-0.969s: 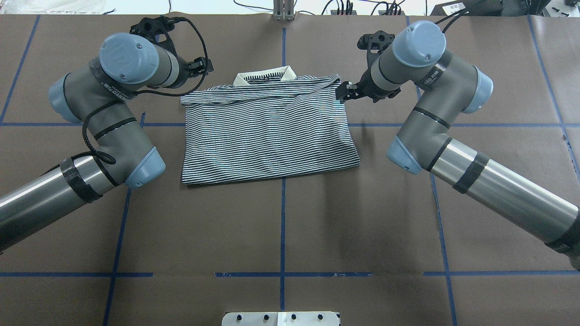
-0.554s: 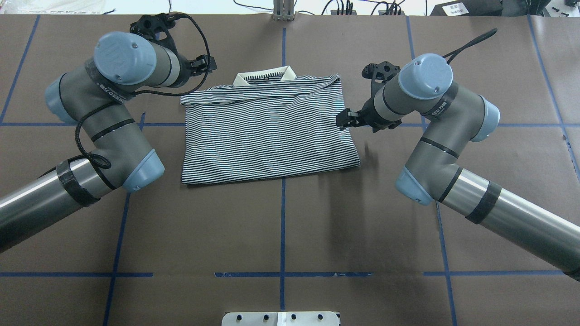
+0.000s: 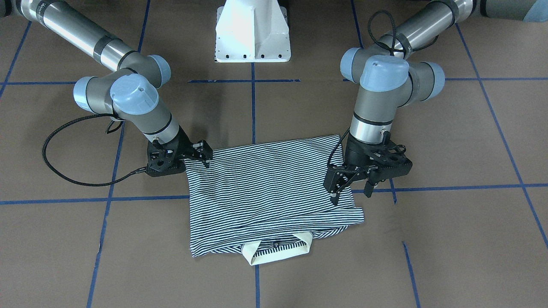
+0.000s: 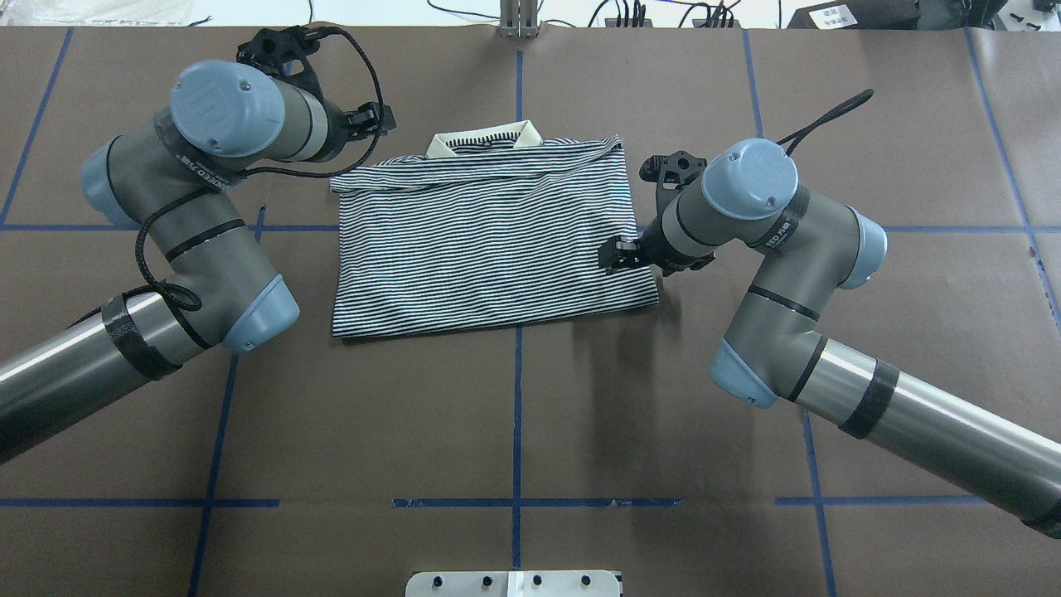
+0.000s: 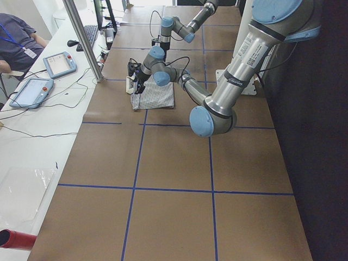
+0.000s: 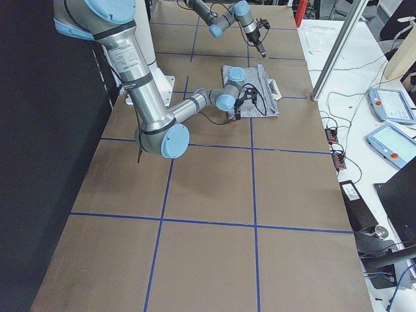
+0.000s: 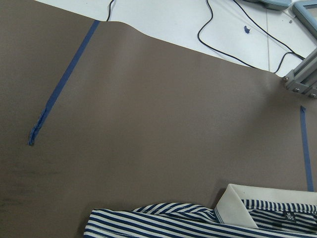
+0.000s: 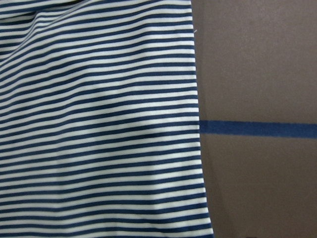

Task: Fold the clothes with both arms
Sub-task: 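Lower the right gripper to the shirt's side edge and grasp it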

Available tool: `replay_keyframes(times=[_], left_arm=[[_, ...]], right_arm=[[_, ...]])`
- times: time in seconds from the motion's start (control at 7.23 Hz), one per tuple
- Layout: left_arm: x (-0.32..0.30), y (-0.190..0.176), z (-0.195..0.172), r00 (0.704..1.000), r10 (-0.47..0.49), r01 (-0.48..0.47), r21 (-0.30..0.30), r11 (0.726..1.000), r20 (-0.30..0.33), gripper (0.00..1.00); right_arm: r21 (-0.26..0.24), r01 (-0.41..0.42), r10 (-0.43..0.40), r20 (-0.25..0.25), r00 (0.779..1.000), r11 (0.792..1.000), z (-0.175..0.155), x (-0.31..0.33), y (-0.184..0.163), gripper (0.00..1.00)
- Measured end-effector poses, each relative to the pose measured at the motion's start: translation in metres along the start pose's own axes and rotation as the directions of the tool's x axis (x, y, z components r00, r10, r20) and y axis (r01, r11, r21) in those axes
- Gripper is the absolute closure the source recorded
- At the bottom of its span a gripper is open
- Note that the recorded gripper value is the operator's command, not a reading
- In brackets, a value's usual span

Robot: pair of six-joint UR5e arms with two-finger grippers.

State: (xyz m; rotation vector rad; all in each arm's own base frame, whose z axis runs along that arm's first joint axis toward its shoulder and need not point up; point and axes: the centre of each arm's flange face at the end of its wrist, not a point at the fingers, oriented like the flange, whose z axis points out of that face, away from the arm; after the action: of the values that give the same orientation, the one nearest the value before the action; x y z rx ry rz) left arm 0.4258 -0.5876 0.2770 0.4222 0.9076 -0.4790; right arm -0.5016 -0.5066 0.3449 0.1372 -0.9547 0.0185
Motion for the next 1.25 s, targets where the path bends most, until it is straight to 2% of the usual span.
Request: replay_keyframes(times=[0.42,0.69,0.83,0.97,1.11,1.25], left_arm=[[0.000,0.000,0.000,1.000,0.001,-0.001,0.000,1.000,0.001,0.00],[0.001,0.000,-0.001,1.000,0.001,-0.001,0.001,1.000,-0.001,0.00],[0.001,0.000,-0.002,1.000,0.001,-0.001,0.001,1.000,-0.004,0.00],[0.003,0.000,-0.005,1.000,0.000,0.000,0.000,1.000,-0.010,0.00],[0.005,0.000,-0.008,1.000,0.000,0.000,-0.002,1.000,-0.017,0.00],[0.006,0.000,-0.010,1.000,0.000,0.000,-0.003,1.000,-0.022,0.00]], right_arm=[[-0.008,0.003,-0.003,0.002,1.000,1.000,0.001,0.000,0.003,0.32],[-0.012,0.001,-0.001,-0.002,1.000,1.000,0.003,0.002,0.005,0.34],[-0.014,0.000,0.000,-0.005,1.000,1.000,0.003,0.005,0.005,0.49],[-0.016,0.000,0.000,-0.006,1.000,1.000,0.004,0.006,0.006,0.81],[-0.020,0.000,0.000,-0.004,1.000,1.000,0.004,0.006,0.006,1.00],[-0.029,-0.002,0.002,-0.003,1.000,1.000,0.003,0.006,0.007,1.00]])
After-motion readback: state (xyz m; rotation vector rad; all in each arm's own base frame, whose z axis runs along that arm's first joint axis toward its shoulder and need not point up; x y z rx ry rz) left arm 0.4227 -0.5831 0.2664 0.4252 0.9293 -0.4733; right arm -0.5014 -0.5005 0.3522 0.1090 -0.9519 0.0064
